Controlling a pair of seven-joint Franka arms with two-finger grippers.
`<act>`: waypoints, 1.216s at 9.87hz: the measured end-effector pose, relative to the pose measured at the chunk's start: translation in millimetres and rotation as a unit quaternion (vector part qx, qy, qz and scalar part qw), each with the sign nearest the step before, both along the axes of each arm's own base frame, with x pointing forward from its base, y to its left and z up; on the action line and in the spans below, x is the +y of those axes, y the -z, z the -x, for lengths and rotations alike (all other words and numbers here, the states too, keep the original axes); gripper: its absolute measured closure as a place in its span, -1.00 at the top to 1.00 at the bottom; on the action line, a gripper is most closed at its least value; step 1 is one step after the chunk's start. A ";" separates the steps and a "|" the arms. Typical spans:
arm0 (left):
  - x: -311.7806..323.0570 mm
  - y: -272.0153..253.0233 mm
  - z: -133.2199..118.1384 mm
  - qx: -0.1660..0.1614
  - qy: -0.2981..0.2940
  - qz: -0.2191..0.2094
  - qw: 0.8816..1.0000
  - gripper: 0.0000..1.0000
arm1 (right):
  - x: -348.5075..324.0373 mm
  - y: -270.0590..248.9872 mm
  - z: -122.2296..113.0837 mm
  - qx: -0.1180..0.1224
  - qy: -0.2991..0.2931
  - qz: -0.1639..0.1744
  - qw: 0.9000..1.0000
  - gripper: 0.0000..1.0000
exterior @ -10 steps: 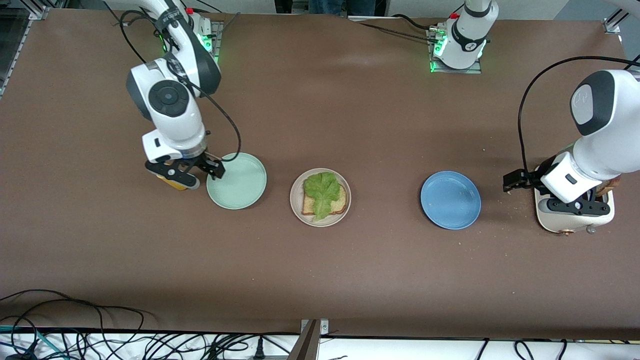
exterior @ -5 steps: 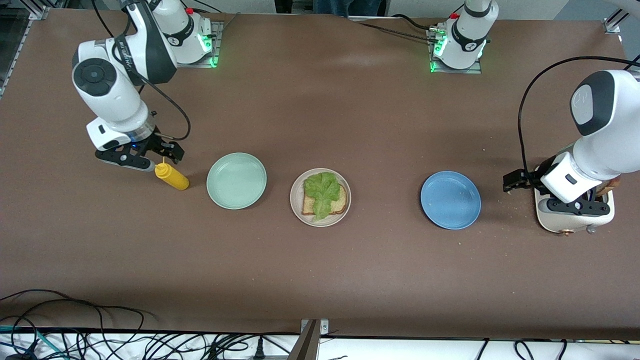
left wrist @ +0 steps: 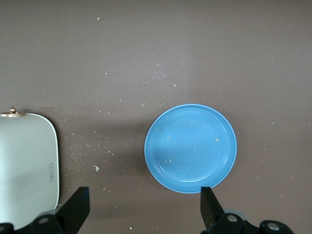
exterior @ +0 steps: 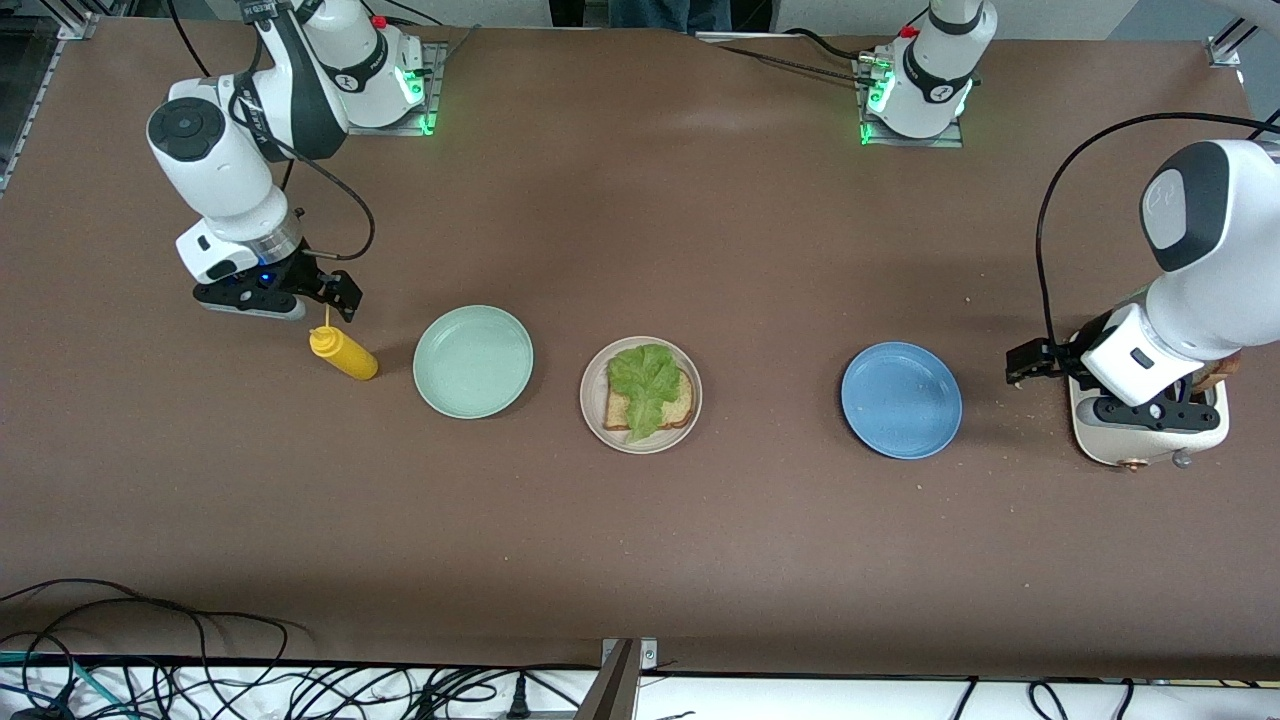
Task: Make sandwich on beige plate with both arms
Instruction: 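Move the right gripper down to the yellow mustard bottle, then grasp the mustard bottle with the right gripper and lift it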
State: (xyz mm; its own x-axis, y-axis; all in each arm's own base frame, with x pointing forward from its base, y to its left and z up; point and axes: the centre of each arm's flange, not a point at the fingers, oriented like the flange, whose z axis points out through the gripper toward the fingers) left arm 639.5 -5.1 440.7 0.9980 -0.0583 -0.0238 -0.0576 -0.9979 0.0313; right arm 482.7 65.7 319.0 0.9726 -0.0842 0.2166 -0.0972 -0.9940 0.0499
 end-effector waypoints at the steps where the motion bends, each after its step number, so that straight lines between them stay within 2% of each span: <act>1: 0.0 0.1 0.0 0.000 0.000 0.000 1.000 1.00 | -0.8 9.1 8.1 -0.017 -0.005 -0.008 1.000 1.00; 4: 0.0 0.7 -0.1 0.001 0.000 0.000 1.000 1.00 | 2.6 36.4 27.1 -0.059 -0.018 -0.032 0.998 1.00; 9: -0.4 1.3 -0.2 0.001 0.000 0.000 1.000 1.00 | 5.1 67.1 32.5 -0.091 -0.041 -0.050 0.994 1.00; 12: -0.9 1.8 -0.3 0.001 0.001 0.000 1.000 1.00 | -10.5 76.3 30.3 -0.105 -0.042 -0.049 0.992 1.00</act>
State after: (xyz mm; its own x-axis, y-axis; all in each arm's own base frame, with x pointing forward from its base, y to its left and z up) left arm 639.8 -6.0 439.0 0.9979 -0.0597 -0.0265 -0.0588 -0.9978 0.0317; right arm 452.4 55.2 242.7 0.9112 -0.0356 0.4104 -0.0122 -0.9982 -0.0595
